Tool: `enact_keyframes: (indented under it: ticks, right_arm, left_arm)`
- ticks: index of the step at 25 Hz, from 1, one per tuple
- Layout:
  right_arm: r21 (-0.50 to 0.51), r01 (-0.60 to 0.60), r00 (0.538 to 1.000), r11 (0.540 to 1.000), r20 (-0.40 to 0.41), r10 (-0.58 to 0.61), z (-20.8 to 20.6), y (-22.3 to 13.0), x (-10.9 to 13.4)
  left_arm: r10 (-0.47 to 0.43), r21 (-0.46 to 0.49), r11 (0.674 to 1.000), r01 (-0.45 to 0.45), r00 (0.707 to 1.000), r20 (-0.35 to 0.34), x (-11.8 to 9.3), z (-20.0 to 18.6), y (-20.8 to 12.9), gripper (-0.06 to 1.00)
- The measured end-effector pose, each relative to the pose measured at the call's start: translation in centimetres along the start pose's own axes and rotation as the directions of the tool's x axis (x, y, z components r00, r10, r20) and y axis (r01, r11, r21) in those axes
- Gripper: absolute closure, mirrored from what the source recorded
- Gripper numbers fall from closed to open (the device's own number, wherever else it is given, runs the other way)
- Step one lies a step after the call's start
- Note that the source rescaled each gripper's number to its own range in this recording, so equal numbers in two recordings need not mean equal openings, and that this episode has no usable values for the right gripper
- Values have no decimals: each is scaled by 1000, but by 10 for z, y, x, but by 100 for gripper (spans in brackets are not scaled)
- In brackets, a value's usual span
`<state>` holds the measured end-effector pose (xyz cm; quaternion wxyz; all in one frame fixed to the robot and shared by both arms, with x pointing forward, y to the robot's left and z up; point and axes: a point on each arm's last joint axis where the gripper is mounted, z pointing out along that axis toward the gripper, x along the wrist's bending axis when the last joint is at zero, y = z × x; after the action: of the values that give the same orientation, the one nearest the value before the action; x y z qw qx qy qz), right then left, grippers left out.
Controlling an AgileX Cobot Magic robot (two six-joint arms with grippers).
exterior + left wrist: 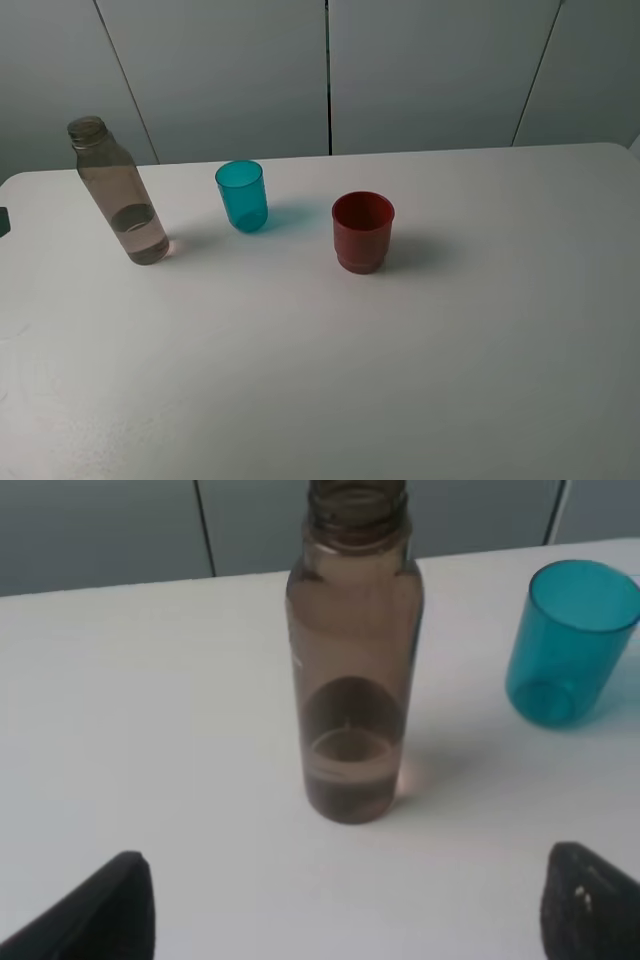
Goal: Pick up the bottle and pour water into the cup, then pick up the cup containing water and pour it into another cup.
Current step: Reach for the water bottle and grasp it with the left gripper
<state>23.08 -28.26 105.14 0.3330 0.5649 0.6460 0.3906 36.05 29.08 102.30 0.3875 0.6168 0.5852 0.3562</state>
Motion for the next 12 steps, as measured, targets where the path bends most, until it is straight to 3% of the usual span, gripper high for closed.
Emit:
enact_keyframes:
  ticks: [7, 12]
  right_arm:
    - [0, 0, 1000, 1000, 0, 0, 0, 0, 0]
    - [0, 0, 1000, 1000, 0, 0, 0, 0, 0]
  left_arm:
    - [20, -153, 988, -10, 998, 61, -5, 11, -16, -3]
    - [43, -136, 990, -38, 998, 34, -1, 26, -19, -3]
